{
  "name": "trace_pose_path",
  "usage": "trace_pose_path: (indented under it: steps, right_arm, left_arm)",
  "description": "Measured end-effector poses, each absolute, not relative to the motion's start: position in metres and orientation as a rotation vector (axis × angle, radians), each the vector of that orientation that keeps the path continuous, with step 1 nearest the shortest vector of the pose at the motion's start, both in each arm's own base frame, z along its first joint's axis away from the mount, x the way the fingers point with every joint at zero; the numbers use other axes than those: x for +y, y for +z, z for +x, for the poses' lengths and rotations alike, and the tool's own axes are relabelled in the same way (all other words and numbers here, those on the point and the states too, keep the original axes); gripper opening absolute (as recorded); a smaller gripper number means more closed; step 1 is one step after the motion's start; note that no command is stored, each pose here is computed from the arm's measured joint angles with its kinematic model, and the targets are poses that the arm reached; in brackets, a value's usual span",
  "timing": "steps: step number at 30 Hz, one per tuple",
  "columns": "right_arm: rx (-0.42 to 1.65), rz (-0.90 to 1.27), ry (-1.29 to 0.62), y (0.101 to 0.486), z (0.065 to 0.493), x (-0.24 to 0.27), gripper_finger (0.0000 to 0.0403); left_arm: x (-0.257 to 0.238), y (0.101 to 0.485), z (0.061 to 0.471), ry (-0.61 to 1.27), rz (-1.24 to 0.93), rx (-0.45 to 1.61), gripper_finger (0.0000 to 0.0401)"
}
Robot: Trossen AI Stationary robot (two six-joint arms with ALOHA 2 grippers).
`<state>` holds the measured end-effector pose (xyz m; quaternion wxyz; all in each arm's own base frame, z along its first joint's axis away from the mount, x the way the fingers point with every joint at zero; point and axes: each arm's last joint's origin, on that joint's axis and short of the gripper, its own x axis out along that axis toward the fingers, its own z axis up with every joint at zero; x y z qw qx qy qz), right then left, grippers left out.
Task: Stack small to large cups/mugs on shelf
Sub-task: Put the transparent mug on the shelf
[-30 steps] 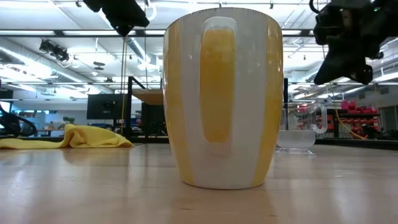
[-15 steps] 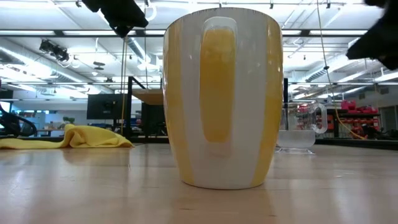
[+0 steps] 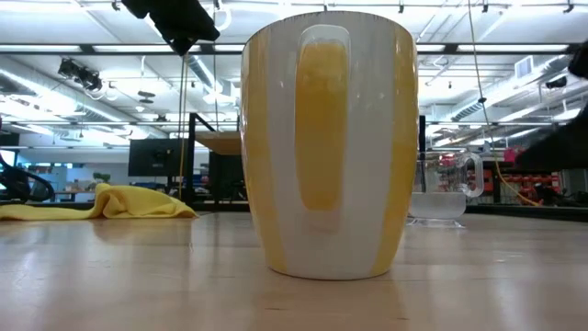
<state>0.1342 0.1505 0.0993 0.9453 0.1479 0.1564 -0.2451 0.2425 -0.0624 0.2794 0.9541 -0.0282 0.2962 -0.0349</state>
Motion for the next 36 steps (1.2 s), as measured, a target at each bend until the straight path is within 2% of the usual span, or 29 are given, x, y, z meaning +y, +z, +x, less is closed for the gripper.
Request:
trace_pose_path:
  steps: [16,21,29,36]
  right_arm:
    - [0.316,0.269,-0.566,0.089,0.154,0.14,0.0041]
    - [0.345,0.288,-0.524,0.099,0.155,0.141,0.0041]
    - [0.382,0.313,-0.446,0.121,0.156,0.14,0.0041]
    - [0.388,0.212,-0.499,0.105,0.157,0.136,0.0041]
  left_arm:
    - [-0.062,0.269,0.241,-0.073,-0.033,0.626,0.0078]
    - [-0.061,0.259,0.238,-0.063,-0.032,0.657,0.0083]
    - [-0.061,0.262,0.241,-0.067,-0.042,0.61,0.0083]
    - [-0.061,0.262,0.241,-0.067,-0.042,0.609,0.0079]
